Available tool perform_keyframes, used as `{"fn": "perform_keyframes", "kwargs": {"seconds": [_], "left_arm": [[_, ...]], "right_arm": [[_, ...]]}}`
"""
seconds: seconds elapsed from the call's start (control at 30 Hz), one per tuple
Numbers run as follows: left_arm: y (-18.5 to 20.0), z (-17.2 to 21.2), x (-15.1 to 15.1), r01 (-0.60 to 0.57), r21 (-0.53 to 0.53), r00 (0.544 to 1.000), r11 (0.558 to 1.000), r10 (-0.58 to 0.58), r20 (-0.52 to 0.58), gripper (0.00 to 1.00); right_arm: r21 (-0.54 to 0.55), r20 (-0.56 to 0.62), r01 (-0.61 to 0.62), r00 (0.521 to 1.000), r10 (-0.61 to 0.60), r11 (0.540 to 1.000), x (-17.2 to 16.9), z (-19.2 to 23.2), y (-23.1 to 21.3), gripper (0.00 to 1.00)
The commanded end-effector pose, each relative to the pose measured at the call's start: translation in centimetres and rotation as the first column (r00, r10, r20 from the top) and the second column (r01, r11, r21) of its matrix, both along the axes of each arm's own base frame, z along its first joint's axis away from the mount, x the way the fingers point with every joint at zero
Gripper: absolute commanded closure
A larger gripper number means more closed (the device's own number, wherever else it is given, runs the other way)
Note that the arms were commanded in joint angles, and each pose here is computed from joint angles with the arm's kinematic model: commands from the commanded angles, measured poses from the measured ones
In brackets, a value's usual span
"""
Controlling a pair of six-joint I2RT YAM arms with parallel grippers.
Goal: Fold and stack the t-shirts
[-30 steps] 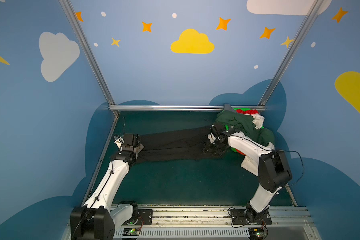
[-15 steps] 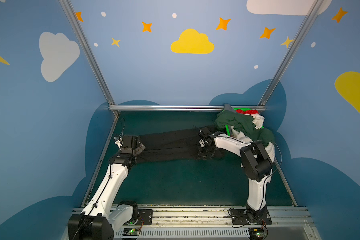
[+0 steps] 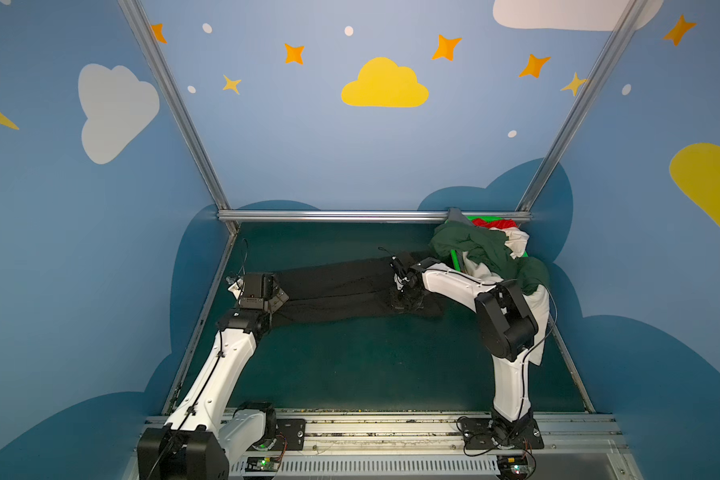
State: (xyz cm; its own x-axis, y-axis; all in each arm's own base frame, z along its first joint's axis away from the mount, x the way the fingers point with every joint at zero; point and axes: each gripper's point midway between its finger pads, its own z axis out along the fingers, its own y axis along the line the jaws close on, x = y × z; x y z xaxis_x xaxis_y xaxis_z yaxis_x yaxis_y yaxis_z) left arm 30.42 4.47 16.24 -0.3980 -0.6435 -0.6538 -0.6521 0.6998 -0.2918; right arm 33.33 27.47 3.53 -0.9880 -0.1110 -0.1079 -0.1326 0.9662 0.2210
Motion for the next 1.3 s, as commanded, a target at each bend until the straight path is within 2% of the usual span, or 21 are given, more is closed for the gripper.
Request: {"fn": "perform_keyframes", "kwargs": {"seconds": [0.0,0.07,0.33,0.67,0.77,0.83,1.07,1.27], "left_arm": [[0.7,-0.2,-0.1,-0.019,0.018,1.0,1.0,0.019,0.009,0.0],[0.7,-0.5,0.1,-0.018,0.003,1.0,1.0,0.018,0.019,0.0],[0.9,-1.1,0.1,-0.028,-0.003,1.0,1.0,0.028,-0.009,0.0],[0.6,-2.0,0.7,-0.018,-0.022,0.999,1.0,0.017,-0.036,0.0],[0.3,-2.3,1.2,-0.004,-0.041,0.999,0.999,0.002,-0.048,0.0],[0.0,-2.4,1.5,0.007,-0.055,0.998,0.998,-0.01,-0.061,0.0],[-0.3,-2.4,1.7,0.022,-0.064,0.997,0.998,-0.027,-0.075,0.0],[-0.3,-2.1,1.5,0.021,-0.062,0.998,0.998,-0.025,-0.066,0.0]], "right_arm": [[-0.025,0.032,-0.006,0.999,0.007,1.0,0.4,1.2,0.0,0.97],[-0.045,0.048,-0.014,0.999,0.017,0.999,1.2,1.6,0.1,1.0],[-0.097,0.112,-0.055,0.991,0.066,0.994,4.1,3.3,0.8,1.0],[-0.137,0.071,-0.099,0.991,0.11,0.986,5.1,2.7,1.6,1.0],[-0.124,0.07,-0.109,0.991,0.119,0.986,5.2,2.7,1.9,0.96],[-0.136,0.074,-0.116,0.989,0.127,0.984,5.5,3.1,1.9,0.89],[-0.159,0.115,-0.119,0.984,0.138,0.98,6.1,4.2,1.4,0.88],[-0.124,0.085,-0.125,0.987,0.136,0.984,5.5,3.9,1.9,0.84]]}}
